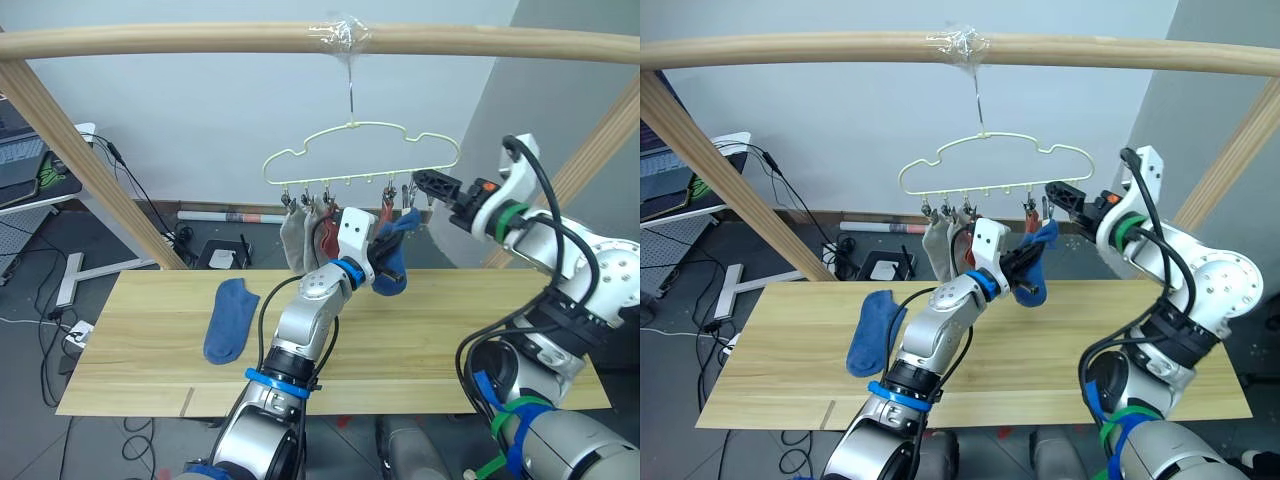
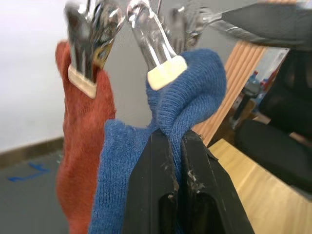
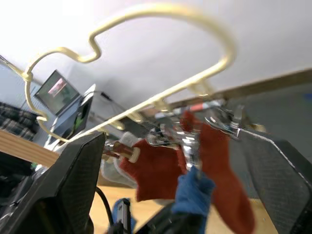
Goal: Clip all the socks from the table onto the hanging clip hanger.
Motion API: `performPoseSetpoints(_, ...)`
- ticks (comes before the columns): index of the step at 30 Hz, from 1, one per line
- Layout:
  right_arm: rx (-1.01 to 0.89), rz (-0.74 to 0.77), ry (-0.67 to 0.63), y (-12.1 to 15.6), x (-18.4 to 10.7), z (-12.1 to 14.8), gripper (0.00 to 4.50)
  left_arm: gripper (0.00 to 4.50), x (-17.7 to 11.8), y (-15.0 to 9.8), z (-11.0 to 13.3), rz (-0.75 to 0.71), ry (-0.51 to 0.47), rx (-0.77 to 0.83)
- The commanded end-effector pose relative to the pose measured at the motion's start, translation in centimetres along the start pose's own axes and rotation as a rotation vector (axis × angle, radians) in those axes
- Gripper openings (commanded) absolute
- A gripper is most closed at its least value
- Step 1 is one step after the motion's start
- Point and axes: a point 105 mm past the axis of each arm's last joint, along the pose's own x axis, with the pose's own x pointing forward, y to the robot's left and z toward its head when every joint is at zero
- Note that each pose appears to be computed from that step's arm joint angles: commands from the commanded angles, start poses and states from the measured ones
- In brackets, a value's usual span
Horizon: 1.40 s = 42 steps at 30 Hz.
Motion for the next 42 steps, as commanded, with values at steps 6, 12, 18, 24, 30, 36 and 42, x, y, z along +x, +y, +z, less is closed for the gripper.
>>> performPoseSetpoints(6,-0.146,-0.088,-0.081,-0.7,-1.6,-1.7,4.50,2.14,1.1,-1.0,0.4,-0.081,-0.020,-0.190)
performPoseSetpoints(12,-0.263,-0.144,-0.174,-1.1,-1.7,-1.1,4.50,4.00,0.7,0.1,-0.1,-0.053,0.009,-0.173)
performPoseSetpoints(18,-0.574,-0.201,-0.216,-0.6,-1.0,-3.6,4.14,4.50,-3.7,2.7,1.5,-0.057,0.024,0.016)
performPoseSetpoints(24,-0.626,-0.242,-0.288,-0.4,-0.1,-4.2,2.55,4.50,-6.9,3.6,4.4,-0.068,0.016,0.143)
performPoseSetpoints(30,-0.593,-0.271,-0.364,-0.5,1.1,-3.3,1.70,4.50,-9.2,3.2,6.8,-0.095,0.025,0.255)
performPoseSetpoints(36,-0.624,-0.273,-0.372,-0.4,1.9,-3.1,0.65,4.50,-9.7,2.9,7.7,-0.088,0.010,0.269)
performPoseSetpoints(42,-0.633,-0.276,-0.383,-0.4,2.8,-2.8,0.65,4.50,-10.1,3.1,8.2,-0.067,-0.002,0.288)
